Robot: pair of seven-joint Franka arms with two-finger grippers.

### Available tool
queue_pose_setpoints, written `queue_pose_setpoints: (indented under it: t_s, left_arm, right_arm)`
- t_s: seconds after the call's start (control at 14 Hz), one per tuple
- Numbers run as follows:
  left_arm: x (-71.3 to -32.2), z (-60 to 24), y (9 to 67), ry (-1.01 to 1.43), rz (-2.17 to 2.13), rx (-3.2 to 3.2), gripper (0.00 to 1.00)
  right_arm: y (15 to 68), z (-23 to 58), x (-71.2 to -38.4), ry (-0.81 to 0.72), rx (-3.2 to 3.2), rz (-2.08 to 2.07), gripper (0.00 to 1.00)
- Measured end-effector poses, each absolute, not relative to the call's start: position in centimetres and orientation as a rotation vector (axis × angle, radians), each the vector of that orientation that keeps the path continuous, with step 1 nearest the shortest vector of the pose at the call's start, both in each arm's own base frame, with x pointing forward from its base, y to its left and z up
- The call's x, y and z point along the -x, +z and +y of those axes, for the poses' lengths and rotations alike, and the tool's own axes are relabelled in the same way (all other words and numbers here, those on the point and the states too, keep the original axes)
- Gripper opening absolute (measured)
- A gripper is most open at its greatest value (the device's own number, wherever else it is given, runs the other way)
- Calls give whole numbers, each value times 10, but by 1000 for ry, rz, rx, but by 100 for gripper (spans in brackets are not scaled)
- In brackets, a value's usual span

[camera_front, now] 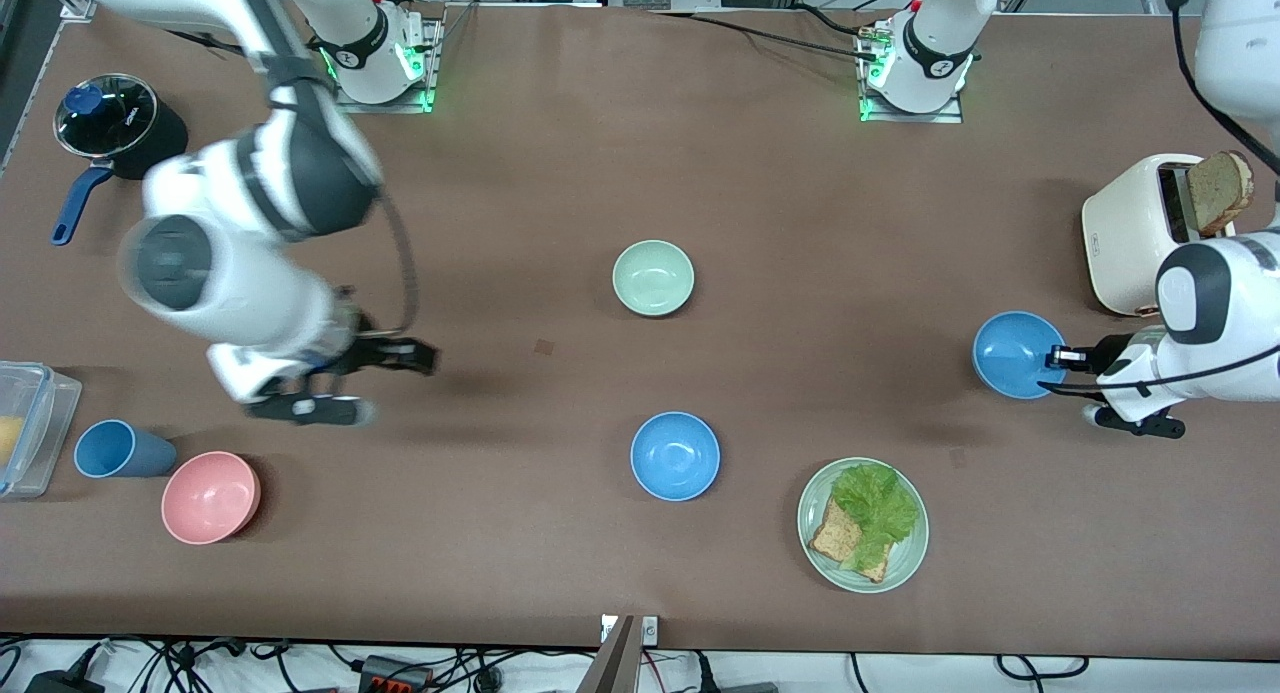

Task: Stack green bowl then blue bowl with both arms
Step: 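Release the green bowl with the right gripper while the left gripper lifts the blue bowl, then carry the blue bowl over the green bowl and lower it inside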

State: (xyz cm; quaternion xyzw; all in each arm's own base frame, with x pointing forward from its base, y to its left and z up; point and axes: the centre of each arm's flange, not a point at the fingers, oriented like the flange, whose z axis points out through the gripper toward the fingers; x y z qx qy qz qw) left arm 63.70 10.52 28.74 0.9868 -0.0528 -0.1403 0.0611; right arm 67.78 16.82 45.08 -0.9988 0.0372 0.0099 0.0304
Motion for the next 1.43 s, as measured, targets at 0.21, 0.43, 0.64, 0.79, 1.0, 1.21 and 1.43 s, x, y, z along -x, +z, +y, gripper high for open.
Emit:
queue_pose_setpoints:
  t_s: [0.21, 0.43, 0.64, 0.79, 1.0, 1.21, 1.43]
  left_arm:
    - [-631, 28, 353, -468, -62, -2994, 5]
    - [-614, -70, 408, -464, 37, -3025, 5]
    - [-591, -168, 435, -452, 167, -3018, 5]
    - [-573, -217, 443, -472, 213, -2997, 5]
    - [-561, -265, 443, -495, 370, -2908, 5]
    - [-541, -331, 429, -497, 498, -2880, 5]
    - [-514, -390, 415, -456, 556, -2890, 5]
  right_arm:
    - [480, 93, -679, 38, 3095, 207, 100]
    - [508, 45, -673, 7, 3118, 278, 100]
    - [536, -5, -664, -42, 3162, 150, 100]
    - [550, -32, -656, -38, 3184, 102, 100]
    - [568, -44, -644, -31, 3200, 108, 100]
    - [584, -38, -628, 9, 3199, 98, 100]
    - [581, -39, -612, 43, 3197, 102, 100]
